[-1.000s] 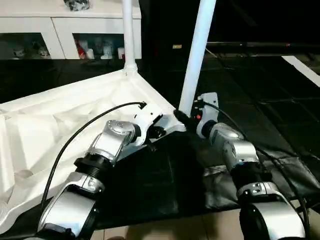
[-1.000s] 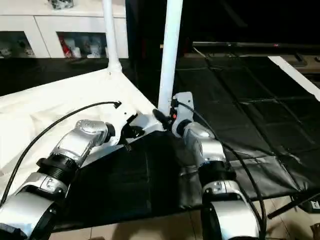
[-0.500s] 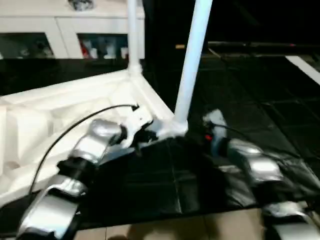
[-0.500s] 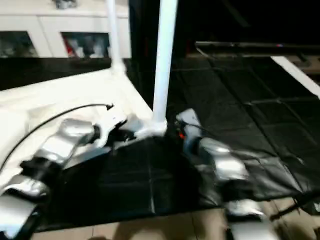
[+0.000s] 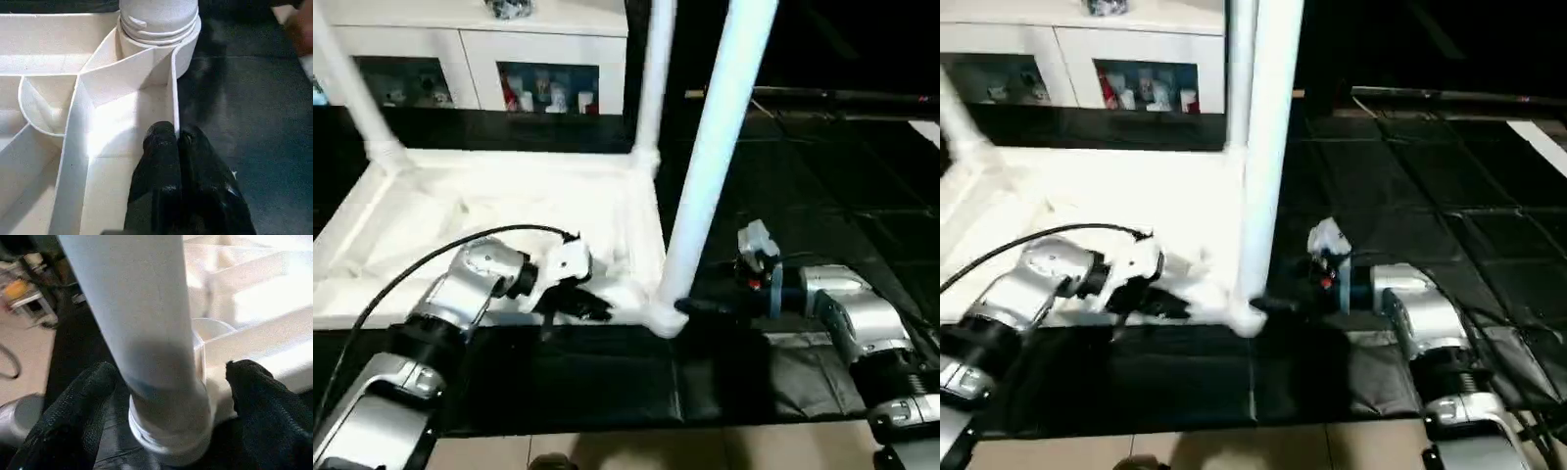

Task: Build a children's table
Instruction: Rotate leg to tighten

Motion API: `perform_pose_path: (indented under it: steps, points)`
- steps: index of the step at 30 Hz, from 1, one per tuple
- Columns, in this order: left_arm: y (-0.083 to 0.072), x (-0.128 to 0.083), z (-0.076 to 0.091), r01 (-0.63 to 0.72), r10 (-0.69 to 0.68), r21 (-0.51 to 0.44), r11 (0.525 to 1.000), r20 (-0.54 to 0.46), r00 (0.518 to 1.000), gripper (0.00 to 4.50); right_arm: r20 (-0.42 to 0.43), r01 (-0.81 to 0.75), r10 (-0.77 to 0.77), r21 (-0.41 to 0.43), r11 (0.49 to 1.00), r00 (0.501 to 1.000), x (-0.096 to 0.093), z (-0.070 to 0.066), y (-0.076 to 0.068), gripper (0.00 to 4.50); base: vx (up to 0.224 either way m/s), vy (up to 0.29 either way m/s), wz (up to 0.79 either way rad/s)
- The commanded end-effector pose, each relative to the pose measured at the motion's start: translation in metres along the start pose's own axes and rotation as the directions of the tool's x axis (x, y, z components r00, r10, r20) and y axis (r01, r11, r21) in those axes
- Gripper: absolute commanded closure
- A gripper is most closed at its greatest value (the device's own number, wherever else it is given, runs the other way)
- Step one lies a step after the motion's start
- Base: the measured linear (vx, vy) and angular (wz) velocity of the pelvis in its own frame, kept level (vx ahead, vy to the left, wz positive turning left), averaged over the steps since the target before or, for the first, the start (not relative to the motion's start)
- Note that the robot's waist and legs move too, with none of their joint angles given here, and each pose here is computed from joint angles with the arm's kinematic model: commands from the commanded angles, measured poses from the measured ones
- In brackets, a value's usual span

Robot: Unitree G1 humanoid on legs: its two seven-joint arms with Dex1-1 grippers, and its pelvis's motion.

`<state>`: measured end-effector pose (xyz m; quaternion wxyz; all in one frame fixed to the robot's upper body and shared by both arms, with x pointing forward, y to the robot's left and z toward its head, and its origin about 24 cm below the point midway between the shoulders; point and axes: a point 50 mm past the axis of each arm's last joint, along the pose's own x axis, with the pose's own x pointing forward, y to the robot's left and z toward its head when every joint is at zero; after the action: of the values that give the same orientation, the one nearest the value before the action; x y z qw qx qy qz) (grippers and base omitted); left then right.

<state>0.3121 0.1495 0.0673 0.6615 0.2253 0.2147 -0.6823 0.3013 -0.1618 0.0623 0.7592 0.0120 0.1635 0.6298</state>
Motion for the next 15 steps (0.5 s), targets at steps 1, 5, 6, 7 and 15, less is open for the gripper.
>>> perform_pose_path:
  steps: [1,5,6,7,15]
  points:
    - [-0.004,0.006,0.012,0.073,-0.073,0.089,0.993,-0.009,0.997,4.5,-0.025,-0.027,0.026,-0.025,0.999,0.999,0.0,0.001,0.001,0.98,0.0,0.0,0.0]
    - [-0.004,0.006,0.012,0.074,-0.072,0.097,0.993,-0.017,0.997,4.5,-0.032,-0.041,0.039,-0.044,0.998,0.999,0.004,0.001,0.0,1.3,0.0,0.0,0.0]
    - [-0.003,0.006,0.012,0.07,-0.069,0.102,0.992,-0.016,0.997,4.5,-0.027,-0.057,0.055,-0.049,0.997,0.998,0.006,0.002,0.001,1.37,0.0,0.0,0.0]
    - [-0.003,0.006,0.012,0.07,-0.069,0.103,0.992,-0.015,0.998,4.5,-0.027,-0.062,0.06,-0.049,0.997,0.998,0.007,0.002,0.001,1.43,0.0,0.0,0.0]
    - [-0.003,0.006,0.011,0.068,-0.066,0.11,0.992,-0.019,0.998,4.5,-0.043,-0.099,0.097,-0.049,0.994,0.994,0.014,-0.001,0.003,2.02,0.0,0.0,0.0]
